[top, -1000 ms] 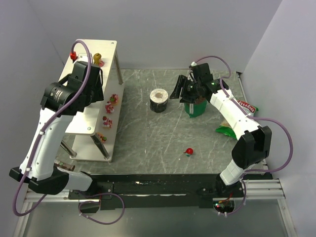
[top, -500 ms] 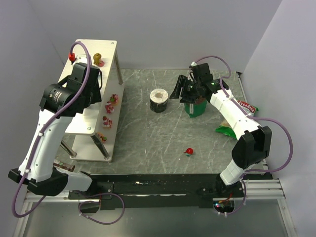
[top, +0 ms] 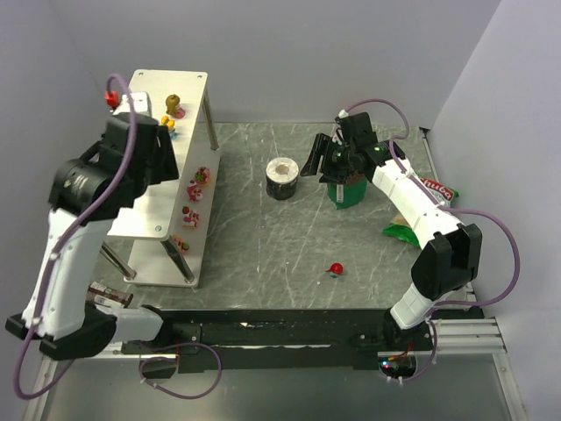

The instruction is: Place and organize the plastic toys onto the shelf

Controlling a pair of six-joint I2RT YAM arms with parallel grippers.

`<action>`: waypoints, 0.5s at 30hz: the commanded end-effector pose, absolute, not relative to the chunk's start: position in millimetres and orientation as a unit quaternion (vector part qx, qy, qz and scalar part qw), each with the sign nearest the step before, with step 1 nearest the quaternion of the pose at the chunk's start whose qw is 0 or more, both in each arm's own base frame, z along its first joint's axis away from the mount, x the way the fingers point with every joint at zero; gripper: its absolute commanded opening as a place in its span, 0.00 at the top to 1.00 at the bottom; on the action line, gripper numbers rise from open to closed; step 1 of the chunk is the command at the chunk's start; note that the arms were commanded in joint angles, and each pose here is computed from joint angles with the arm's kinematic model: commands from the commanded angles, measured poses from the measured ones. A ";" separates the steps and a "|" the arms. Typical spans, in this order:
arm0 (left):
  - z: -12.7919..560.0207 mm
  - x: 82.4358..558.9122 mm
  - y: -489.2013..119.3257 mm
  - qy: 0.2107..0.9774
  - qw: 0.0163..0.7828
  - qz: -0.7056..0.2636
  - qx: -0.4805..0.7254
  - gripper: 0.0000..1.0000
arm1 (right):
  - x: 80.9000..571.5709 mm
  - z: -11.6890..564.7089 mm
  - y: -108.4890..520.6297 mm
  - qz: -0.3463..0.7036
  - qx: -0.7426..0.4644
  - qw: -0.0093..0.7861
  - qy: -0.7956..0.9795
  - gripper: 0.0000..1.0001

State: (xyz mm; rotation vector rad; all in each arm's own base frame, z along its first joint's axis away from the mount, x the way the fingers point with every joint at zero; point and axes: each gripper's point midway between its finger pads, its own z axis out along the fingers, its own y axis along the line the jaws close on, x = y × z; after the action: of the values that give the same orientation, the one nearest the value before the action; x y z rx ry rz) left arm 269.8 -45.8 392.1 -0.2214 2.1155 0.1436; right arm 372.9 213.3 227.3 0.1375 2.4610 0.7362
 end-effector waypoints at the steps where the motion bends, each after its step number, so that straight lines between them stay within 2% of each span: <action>1: 451.9 243.5 -45.9 0.819 0.569 -0.023 -0.073 0.29 | 377.1 247.7 214.8 0.276 0.044 0.308 0.909 0.28; 9: 519.7 233.0 -99.0 0.732 0.656 -0.177 0.041 0.27 | 378.1 250.8 203.7 0.252 0.057 0.322 0.911 0.27; 15: 537.9 233.6 -186.6 0.665 0.640 -0.340 0.182 0.28 | 369.4 246.3 179.7 0.234 0.087 0.330 0.910 0.27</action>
State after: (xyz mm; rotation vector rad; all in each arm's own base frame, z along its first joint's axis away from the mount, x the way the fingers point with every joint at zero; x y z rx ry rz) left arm 224.9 -116.5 518.2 0.1470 1.6548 -0.5075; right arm 376.6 200.5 225.1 0.1789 2.4542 0.6522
